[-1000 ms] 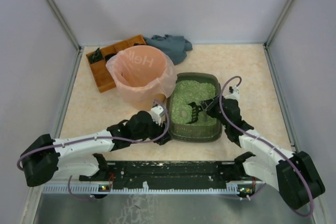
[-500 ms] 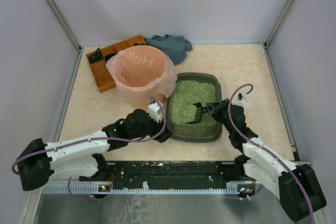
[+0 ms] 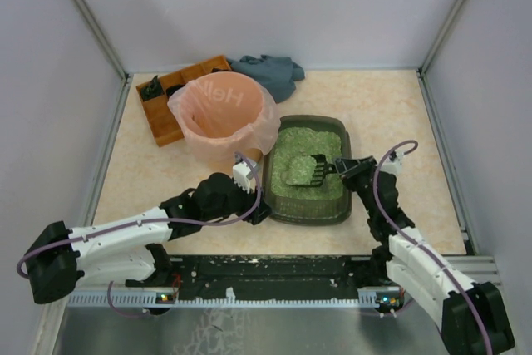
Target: Clean the litter box
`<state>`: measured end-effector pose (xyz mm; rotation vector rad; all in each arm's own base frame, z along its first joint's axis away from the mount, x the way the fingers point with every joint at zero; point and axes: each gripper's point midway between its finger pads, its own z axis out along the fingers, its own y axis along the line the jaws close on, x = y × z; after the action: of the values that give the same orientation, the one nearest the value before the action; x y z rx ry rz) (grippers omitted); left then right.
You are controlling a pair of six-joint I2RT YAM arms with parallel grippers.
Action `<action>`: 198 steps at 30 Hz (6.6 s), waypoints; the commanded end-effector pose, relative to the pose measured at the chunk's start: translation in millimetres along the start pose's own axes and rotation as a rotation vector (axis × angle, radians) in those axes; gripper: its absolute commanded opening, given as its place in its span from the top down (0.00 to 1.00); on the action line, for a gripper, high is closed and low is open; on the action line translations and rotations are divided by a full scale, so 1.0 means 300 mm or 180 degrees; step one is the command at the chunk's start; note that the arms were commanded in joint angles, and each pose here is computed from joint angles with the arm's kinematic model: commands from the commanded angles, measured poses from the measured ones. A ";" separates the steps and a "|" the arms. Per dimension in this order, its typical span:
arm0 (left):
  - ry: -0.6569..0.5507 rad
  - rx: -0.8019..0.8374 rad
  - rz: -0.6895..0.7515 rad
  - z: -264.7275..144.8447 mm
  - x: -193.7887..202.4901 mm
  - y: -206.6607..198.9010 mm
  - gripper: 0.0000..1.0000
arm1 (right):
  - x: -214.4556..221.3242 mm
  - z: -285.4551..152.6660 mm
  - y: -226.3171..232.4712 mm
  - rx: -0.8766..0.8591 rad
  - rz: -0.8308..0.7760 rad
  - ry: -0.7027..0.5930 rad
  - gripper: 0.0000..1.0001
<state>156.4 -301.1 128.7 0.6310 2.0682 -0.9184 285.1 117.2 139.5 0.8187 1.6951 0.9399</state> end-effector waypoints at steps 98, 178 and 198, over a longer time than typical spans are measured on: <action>-0.0329 -0.0139 0.0092 -0.063 -0.157 -0.012 0.36 | -0.073 0.003 0.160 -0.0703 -0.0035 0.0452 1.00; -0.0179 -0.0219 -0.0055 -0.060 -0.049 0.038 0.37 | -0.224 -0.002 0.247 -0.0872 0.0321 0.0202 1.00; 0.0011 -0.0212 0.0250 -0.163 -0.009 0.049 0.37 | -0.315 0.053 0.824 -0.1039 0.0220 -0.0353 1.00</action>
<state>150.9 -258.9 142.2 0.6577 2.0583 -0.7896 335.0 140.3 333.8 0.7798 1.5061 1.2052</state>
